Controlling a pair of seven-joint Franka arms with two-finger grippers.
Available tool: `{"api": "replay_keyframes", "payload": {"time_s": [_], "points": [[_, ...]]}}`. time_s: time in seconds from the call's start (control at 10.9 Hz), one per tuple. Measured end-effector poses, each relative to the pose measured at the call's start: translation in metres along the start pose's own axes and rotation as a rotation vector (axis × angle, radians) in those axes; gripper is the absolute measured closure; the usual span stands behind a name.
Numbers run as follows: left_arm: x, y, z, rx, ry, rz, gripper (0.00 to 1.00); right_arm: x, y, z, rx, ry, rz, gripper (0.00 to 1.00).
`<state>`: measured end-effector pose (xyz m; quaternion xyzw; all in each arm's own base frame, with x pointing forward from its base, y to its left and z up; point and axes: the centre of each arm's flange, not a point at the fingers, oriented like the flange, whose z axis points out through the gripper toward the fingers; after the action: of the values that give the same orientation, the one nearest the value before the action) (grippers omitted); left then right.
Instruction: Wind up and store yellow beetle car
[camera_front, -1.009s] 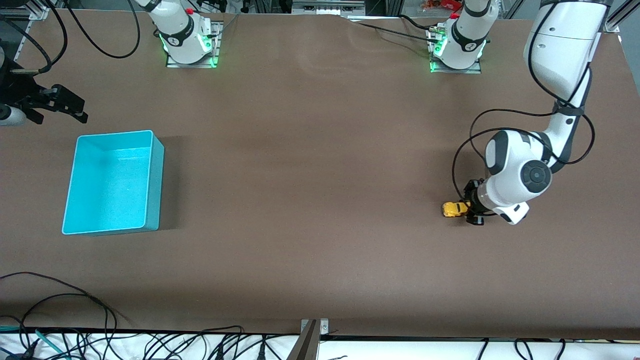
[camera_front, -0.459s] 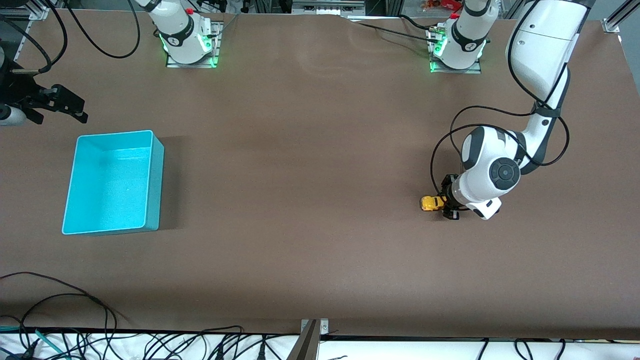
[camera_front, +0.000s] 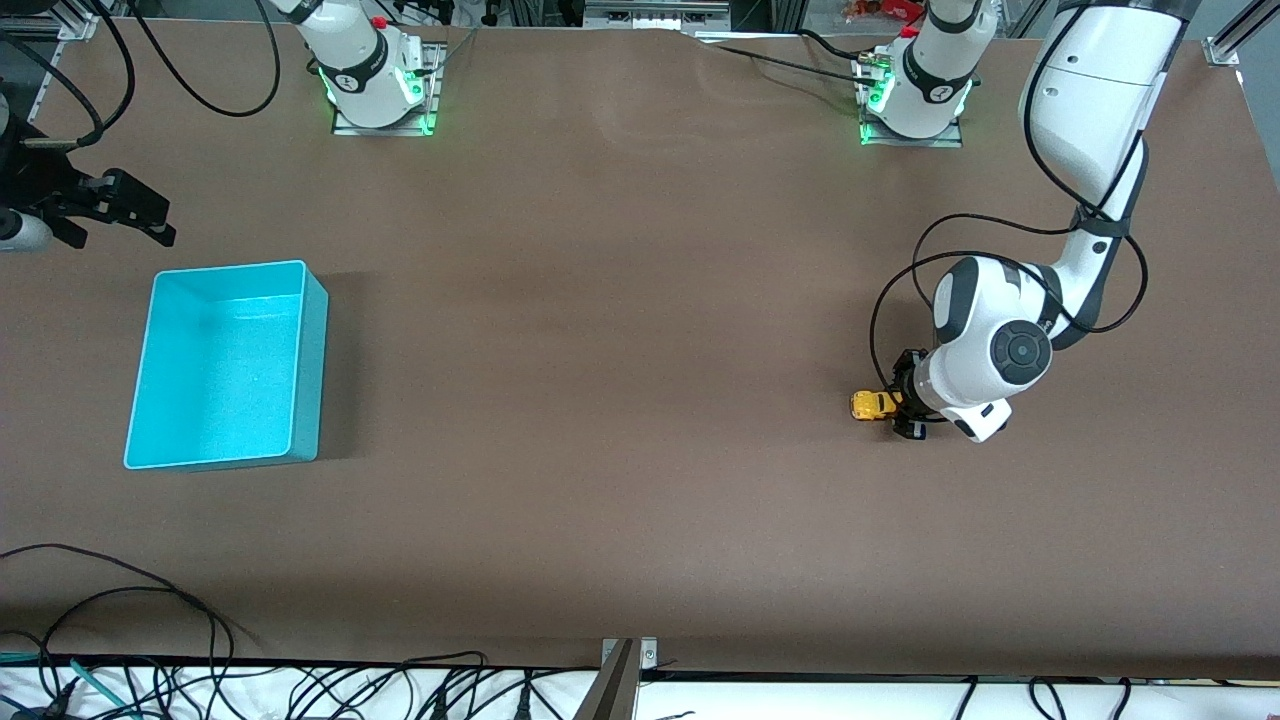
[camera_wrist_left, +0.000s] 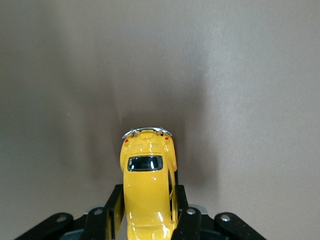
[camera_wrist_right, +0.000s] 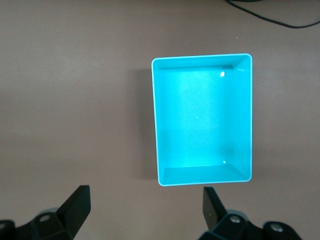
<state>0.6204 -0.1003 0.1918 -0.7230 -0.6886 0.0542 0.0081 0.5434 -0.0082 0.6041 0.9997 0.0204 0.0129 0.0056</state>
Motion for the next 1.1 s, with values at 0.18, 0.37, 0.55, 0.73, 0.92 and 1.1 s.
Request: {"api": "replay_keyframes", "payload": {"time_s": [0.18,0.37,0.55,0.73,0.92,1.1], "points": [[0.017,0.001,0.0,0.005,0.012,0.013,0.56,0.0,0.0,0.0,0.0,0.0,0.0,0.0],[0.034,0.002,-0.002,0.006,0.025,0.004,0.56,0.0,0.0,0.0,0.0,0.0,0.0,0.0],[0.056,0.002,-0.003,0.007,0.041,-0.009,0.56,0.0,0.0,0.001,0.0,-0.002,0.0,0.0],[0.073,0.002,-0.004,0.008,0.054,-0.017,0.56,0.001,-0.001,0.001,0.0,-0.004,-0.002,0.0],[0.081,0.002,-0.004,0.009,0.069,-0.012,0.56,0.001,-0.001,0.002,0.001,-0.005,-0.002,0.0],[0.088,0.002,-0.004,0.01,0.085,-0.002,0.56,0.001,-0.001,0.003,0.001,-0.006,-0.002,0.0]]}}
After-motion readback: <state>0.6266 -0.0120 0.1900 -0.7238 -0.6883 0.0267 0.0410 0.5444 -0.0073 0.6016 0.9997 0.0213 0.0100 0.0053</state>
